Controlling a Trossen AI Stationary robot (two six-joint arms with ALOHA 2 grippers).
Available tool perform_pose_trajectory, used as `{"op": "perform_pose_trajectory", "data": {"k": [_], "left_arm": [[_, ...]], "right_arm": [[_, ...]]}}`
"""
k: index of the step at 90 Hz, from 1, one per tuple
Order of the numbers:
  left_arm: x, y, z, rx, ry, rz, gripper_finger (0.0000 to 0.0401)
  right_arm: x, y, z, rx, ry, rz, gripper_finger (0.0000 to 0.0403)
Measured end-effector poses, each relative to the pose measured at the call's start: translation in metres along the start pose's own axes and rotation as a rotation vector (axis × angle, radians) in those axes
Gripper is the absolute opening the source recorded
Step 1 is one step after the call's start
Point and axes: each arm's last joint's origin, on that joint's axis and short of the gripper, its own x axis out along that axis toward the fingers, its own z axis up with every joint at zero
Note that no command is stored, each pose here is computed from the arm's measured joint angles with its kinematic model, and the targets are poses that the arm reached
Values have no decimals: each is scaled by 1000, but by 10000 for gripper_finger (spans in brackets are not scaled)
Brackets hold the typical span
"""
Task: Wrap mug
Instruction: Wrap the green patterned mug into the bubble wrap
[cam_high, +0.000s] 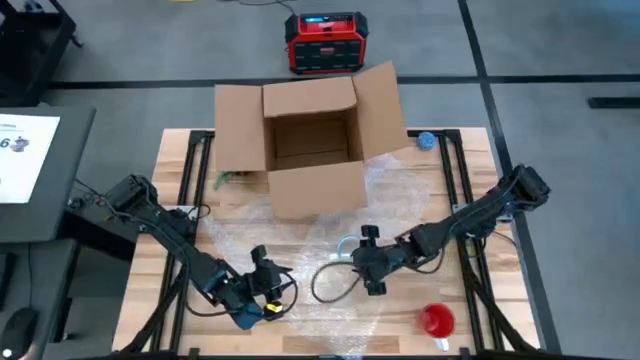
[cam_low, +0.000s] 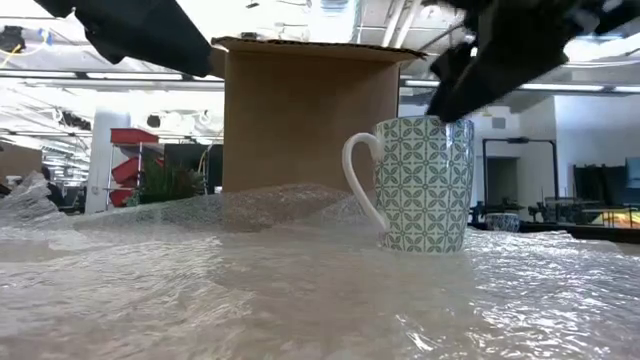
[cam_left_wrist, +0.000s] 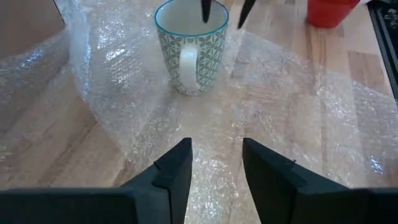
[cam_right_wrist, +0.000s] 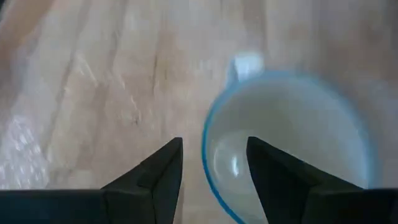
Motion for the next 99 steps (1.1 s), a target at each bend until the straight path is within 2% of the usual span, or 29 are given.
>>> {"op": "perform_pose_trajectory", "data": {"k": [11, 24, 28, 37, 49, 71, 99], "left_arm": [[0, 0, 0, -1, 0, 1, 123], [0, 0, 0, -2, -1, 1, 123], [0, 0, 0, -2, -1, 1, 123], [0, 0, 0, -2, -1, 1, 123], [0, 0, 0, -2, -3, 3, 123], [0, 0, 0, -8, -3, 4, 123], [0, 0, 0, -5, -1, 5, 123]], "right_arm": [[10, -1, -2, 2, 30, 11, 119], [10, 2, -1, -20, 68, 11, 29], [5, 4, 5, -23, 61, 18, 15], [-9, 7, 21, 17, 57, 44, 16], [-15, 10, 29, 37, 103, 95, 14], [9, 13, 24, 59, 176, 121, 15], [34, 17, 15, 24, 224, 108, 58]]}}
